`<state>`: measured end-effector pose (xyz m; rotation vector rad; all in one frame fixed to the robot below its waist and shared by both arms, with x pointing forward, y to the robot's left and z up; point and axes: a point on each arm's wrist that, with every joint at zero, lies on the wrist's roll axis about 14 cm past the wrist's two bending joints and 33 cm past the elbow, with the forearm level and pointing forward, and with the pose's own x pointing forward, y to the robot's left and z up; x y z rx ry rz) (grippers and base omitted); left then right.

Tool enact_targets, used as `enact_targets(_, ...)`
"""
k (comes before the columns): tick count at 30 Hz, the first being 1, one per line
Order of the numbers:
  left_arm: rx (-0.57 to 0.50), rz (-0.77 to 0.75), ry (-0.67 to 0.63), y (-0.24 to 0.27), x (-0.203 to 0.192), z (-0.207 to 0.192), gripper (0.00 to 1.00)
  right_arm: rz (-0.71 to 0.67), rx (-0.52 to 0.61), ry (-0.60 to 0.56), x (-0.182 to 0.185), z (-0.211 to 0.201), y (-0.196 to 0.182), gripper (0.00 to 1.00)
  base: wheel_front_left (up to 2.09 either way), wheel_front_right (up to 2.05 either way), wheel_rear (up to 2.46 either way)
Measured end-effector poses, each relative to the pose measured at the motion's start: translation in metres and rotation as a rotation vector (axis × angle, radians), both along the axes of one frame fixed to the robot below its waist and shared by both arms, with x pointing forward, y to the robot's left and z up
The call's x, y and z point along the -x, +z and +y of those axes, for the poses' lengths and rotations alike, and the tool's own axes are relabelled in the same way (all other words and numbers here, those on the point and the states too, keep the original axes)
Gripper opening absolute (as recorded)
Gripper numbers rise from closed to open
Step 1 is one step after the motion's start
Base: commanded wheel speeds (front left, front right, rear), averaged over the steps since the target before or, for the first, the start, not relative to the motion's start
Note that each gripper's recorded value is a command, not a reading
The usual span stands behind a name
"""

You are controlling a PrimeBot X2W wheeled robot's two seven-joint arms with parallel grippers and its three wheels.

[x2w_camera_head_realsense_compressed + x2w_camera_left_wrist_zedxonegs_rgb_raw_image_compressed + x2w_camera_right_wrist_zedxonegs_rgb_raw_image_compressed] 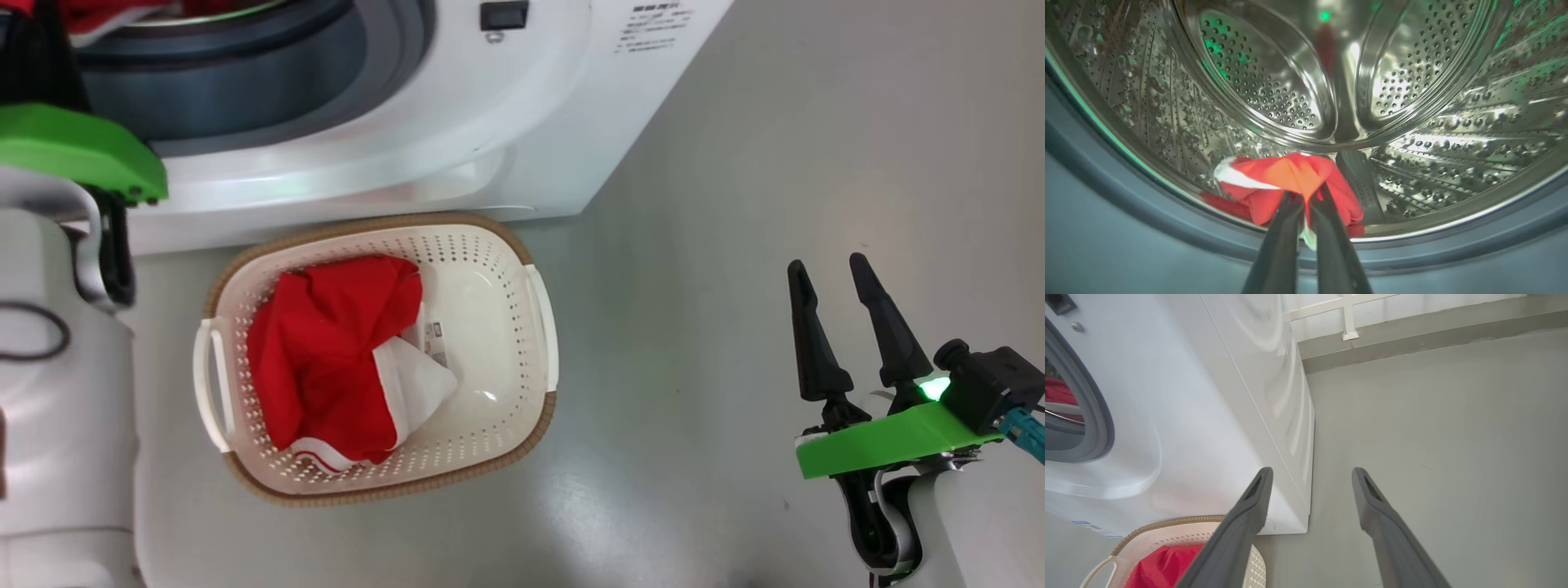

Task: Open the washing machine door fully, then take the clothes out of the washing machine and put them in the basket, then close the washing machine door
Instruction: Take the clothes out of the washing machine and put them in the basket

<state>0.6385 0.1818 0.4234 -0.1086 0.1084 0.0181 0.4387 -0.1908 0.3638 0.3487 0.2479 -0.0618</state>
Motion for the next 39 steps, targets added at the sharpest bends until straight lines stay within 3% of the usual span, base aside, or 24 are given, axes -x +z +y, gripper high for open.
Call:
enact_targets(20, 0.047, -0.356, 0.044, 0.111, 0.073, 0.021, 0.0, -0.066, -0.007, 0.052, -0.005, 0.019, 0.025, 1.0, 0.0, 0.0, 0.0)
enact_targets(39, 0.059, -0.664, -0.037, 0.204, 0.135, 0.003, 0.0, -0.066, -0.008, 0.075, -0.001, 0.027, 0.028, 1.0, 0.0, 0.0, 0.0)
